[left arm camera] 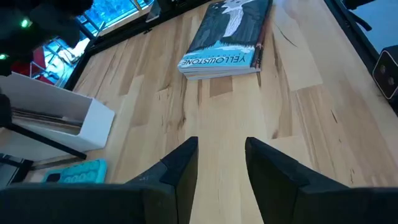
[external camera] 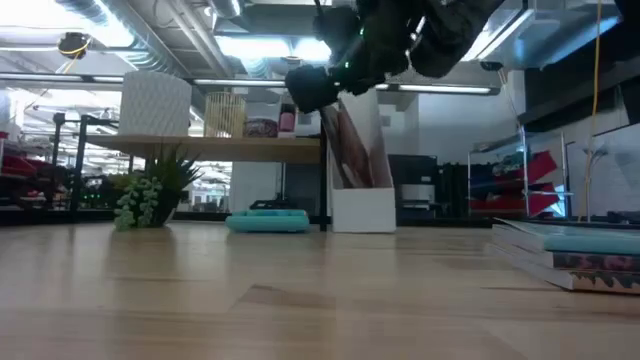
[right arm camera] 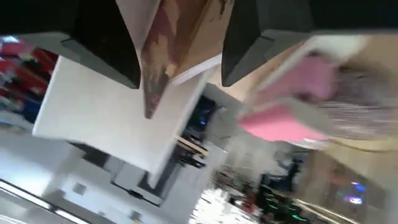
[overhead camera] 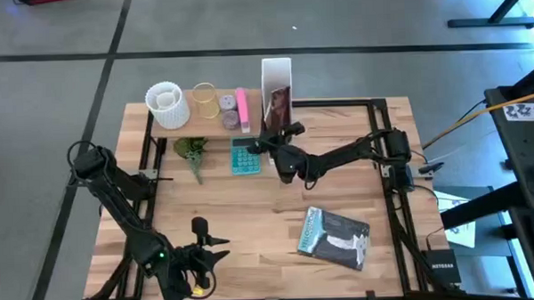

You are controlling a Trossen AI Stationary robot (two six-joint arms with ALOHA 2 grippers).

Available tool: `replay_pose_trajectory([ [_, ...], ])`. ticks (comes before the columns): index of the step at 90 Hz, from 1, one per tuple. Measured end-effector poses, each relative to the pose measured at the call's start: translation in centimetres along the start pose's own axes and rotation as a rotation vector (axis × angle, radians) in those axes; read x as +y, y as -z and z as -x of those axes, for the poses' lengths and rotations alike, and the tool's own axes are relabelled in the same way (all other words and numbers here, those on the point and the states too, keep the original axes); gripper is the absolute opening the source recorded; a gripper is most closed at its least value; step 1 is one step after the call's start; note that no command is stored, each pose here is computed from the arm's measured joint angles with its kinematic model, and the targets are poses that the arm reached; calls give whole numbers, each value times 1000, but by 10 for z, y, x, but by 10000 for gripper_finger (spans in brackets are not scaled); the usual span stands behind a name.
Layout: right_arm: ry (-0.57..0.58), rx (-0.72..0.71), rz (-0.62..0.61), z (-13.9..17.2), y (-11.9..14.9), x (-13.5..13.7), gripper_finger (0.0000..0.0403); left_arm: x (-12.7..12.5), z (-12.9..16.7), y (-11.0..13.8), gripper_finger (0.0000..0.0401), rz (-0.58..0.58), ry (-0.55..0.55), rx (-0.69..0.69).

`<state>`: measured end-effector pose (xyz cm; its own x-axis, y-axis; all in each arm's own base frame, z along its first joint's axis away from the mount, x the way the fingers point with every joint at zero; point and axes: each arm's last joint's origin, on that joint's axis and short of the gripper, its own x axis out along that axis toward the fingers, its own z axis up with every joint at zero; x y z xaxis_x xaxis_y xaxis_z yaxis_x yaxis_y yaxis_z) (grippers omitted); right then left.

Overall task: Stock shelves
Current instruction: Put the light blue book into the white bookshelf

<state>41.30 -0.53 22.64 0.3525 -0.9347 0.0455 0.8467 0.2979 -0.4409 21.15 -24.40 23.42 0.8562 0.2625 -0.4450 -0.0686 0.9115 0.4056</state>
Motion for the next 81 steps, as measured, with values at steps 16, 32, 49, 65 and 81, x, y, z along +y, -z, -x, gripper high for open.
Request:
replay_pose_trajectory([
  [16,-88,-90,35,51,-41,-19,211,0,0,0,118,0,0,0],
  [32,-139,-108,96,113,-68,-42,211,0,0,0,118,4,0,-1],
  [49,-206,-86,195,189,-67,-49,211,0,0,0,118,13,1,-3],
  [65,-365,-176,196,265,-42,-50,211,0,0,-1,118,20,1,-4],
  [81,-925,-129,-128,311,-12,-48,211,2,-4,-4,118,44,-5,-12],
])
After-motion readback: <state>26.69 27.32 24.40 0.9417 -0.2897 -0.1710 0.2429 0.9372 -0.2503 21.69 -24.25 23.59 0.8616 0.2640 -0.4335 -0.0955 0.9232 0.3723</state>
